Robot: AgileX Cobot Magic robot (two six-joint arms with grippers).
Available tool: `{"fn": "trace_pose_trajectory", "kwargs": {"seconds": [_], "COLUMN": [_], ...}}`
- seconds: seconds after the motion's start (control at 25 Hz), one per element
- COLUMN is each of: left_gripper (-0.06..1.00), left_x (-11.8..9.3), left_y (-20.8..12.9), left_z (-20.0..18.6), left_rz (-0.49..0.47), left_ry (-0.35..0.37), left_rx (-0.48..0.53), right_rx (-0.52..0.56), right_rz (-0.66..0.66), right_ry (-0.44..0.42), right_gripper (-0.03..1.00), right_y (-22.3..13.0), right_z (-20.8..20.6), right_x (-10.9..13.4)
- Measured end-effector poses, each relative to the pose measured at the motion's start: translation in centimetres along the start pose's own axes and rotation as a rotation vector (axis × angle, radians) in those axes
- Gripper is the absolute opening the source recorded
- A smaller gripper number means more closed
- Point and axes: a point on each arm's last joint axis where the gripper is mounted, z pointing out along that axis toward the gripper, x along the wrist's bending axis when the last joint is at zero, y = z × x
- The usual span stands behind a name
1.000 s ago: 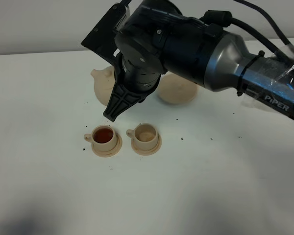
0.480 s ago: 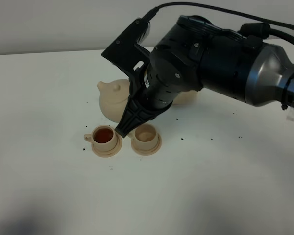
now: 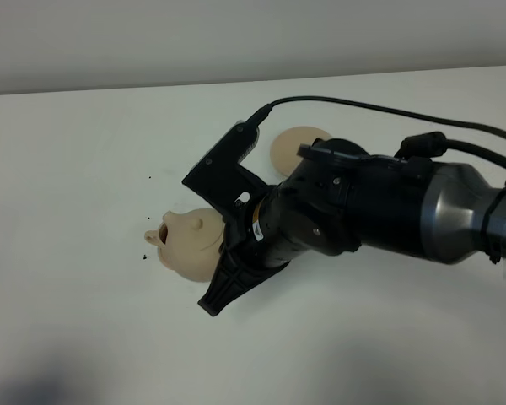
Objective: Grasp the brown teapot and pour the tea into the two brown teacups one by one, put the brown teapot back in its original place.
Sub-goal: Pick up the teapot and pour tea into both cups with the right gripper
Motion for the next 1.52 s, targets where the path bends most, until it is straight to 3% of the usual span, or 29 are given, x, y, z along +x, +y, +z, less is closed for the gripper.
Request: {"fn": "trace_pose_trajectory", "kwargs": {"seconds": [0.28,0.84,1.08,1.52], "left_gripper": [0.41,0.41,0.41,0.41], "left_x": [0.0,0.0,0.0,0.0], "left_y": [0.0,0.0,0.0,0.0], "left_z": [0.0,0.0,0.0,0.0], "left_rz": [0.000,0.000,0.000,0.000], "left_ry": [0.000,0.000,0.000,0.000], "left_rx": [0.000,0.000,0.000,0.000], "right_rx": [-0.015,0.045,0.065,0.140], "right_rz": [-0.020,-0.018,0.029,0.002], "right_ry": [0.038,0.039,0.002,-0.150], "right_gripper": [0.12,0.12,0.12,0.12], "right_y": [-2.5,-6.8,-7.7,-8.7], "right_z": [1.7,1.0,0.2,-1.1], "right_x": [2.0,1.8,-0.4,-6.3]}}
